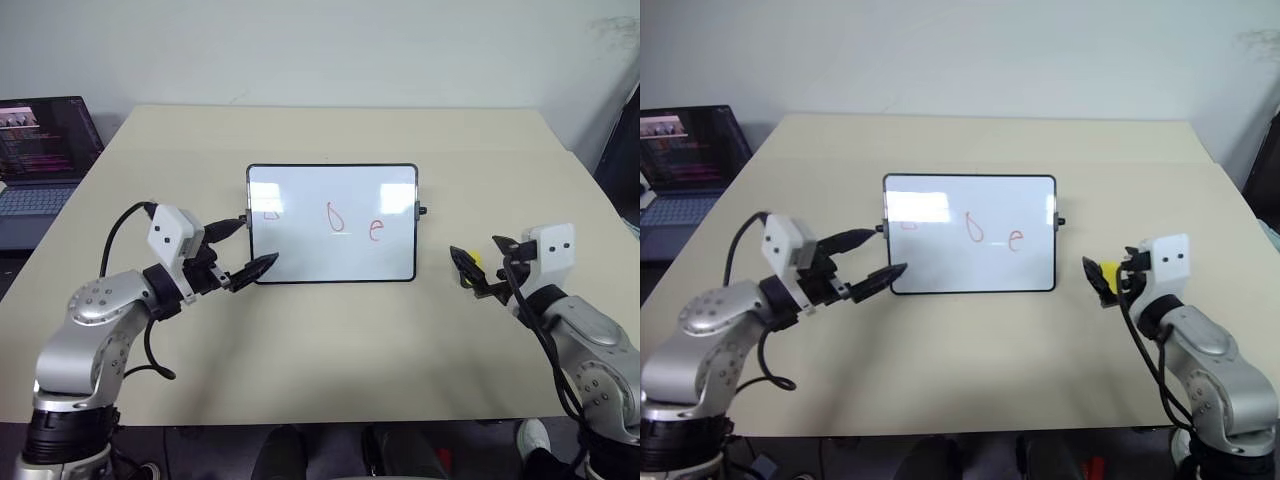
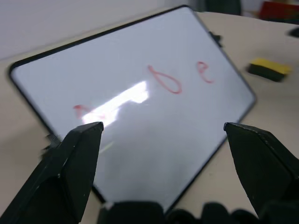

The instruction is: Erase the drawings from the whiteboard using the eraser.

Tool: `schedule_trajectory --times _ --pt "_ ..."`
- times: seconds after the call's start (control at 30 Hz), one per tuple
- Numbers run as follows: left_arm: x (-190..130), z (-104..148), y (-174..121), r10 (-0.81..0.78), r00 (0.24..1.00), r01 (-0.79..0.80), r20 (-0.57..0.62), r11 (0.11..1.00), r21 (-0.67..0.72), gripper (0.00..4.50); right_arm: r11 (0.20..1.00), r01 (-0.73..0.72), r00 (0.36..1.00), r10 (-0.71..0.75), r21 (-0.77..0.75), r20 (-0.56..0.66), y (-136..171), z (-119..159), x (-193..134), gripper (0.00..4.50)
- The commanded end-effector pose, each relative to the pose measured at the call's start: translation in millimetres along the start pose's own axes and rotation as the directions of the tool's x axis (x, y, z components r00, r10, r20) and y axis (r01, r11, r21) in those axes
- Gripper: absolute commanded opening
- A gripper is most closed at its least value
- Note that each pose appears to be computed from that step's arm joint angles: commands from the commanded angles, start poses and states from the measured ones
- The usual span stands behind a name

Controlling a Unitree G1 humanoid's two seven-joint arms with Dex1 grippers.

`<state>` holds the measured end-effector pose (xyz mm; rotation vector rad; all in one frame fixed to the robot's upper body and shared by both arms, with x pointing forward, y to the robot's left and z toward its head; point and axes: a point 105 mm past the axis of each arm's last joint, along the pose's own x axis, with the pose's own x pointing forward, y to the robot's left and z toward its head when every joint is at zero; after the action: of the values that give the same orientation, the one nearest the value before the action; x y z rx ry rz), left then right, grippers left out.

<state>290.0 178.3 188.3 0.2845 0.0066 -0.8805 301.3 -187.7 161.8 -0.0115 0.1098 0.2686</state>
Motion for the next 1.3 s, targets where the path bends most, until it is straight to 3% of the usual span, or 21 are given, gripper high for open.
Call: schedule_trajectory --times 0.03,0.17,0.33,1.27,1.3 --pt "6.0 19.1 -21.1 -0.155 0.988 0.154 0.016 0.986 0.063 4.5 0.999 0.036 0.999 -0.036 0.014 -0.003 -3.0 5.9 3.9 4.44" --pt "16.0 22.7 -33.2 -0.268 0.963 0.268 -0.007 0.958 0.102 4.5 0.992 0.129 0.989 -0.128 0.011 -0.071 -17.7 -1.0 13.7 4.44" --pt "23.8 18.7 -25.7 -0.28 0.96 0.28 -0.012 0.953 0.116 4.5 0.981 0.193 0.975 -0.195 -0.023 -0.107 -25.2 -11.9 27.9 4.44" --pt "22.8 7.8 -33.1 -0.268 0.963 0.269 -0.024 0.958 0.099 4.5 0.967 0.254 0.949 -0.243 0.029 -0.203 -50.3 -49.5 33.1 4.44" --pt "22.6 7.6 -33.4 -0.267 0.963 0.269 -0.025 0.958 0.099 4.5 0.967 0.254 0.948 -0.243 0.028 -0.206 -50.6 -50.8 33.2 4.28"
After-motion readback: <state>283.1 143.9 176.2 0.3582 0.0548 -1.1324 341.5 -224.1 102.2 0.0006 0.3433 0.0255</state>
